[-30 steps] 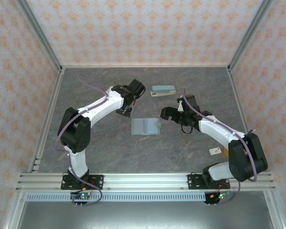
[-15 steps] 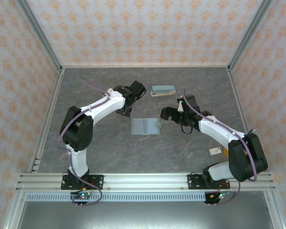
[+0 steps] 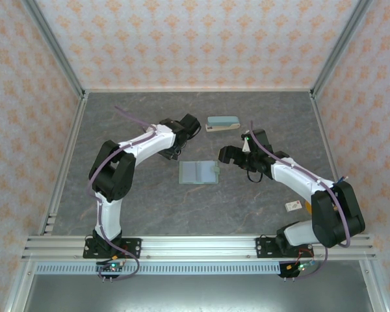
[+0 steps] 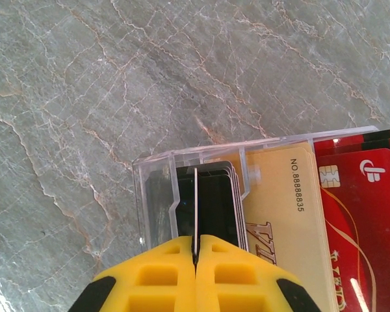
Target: Take the credit cards out of the card holder
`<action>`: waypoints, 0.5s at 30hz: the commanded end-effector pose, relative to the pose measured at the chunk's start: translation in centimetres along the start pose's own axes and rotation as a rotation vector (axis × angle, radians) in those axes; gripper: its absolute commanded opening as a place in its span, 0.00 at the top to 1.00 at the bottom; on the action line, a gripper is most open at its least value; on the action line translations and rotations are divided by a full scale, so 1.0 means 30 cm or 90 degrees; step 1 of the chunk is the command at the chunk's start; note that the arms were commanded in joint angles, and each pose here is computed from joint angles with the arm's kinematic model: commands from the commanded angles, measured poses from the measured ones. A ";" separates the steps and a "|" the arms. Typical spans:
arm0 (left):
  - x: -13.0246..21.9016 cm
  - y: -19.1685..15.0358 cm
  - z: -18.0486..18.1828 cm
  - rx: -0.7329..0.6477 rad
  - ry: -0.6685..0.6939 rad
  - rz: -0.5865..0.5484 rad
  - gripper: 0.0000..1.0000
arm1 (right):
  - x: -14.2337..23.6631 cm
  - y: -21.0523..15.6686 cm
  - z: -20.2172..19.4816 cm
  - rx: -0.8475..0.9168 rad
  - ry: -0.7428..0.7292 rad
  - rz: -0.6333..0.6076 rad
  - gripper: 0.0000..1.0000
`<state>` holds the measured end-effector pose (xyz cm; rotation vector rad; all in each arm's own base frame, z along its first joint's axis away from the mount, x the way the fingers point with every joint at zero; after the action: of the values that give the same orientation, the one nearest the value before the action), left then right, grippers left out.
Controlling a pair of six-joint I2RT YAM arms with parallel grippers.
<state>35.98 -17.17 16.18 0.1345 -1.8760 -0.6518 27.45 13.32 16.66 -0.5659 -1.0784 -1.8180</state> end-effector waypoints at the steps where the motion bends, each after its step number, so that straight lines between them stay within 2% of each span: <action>1: 0.006 -0.004 -0.019 -0.006 -0.003 -0.002 0.91 | 0.003 0.006 0.002 -0.005 0.008 -0.008 0.01; 3: 0.006 -0.006 -0.025 -0.012 -0.007 0.007 0.84 | 0.002 0.006 0.003 -0.006 0.010 -0.006 0.01; 7: 0.023 0.007 -0.034 -0.027 -0.024 0.013 0.76 | 0.000 0.006 0.004 -0.006 0.010 -0.004 0.01; 15: 0.125 0.087 -0.058 -0.128 -0.090 0.035 0.73 | -0.003 0.004 0.003 -0.002 0.011 0.000 0.02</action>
<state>36.69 -17.73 17.05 -0.0337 -1.8678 -0.7476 27.40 13.40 16.67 -0.5596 -1.0690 -1.8135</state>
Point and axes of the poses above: each hand's point on the last joint's axis, 136 mm out from that joint toward the fingers, its own x axis back along the fingers, its own z axis along the line the jaws close on, y = z × x, the point moved 9 cm from there along x, back along the fingers, and after that the axes turned 2 degrees about x, right-handed, at the moved point
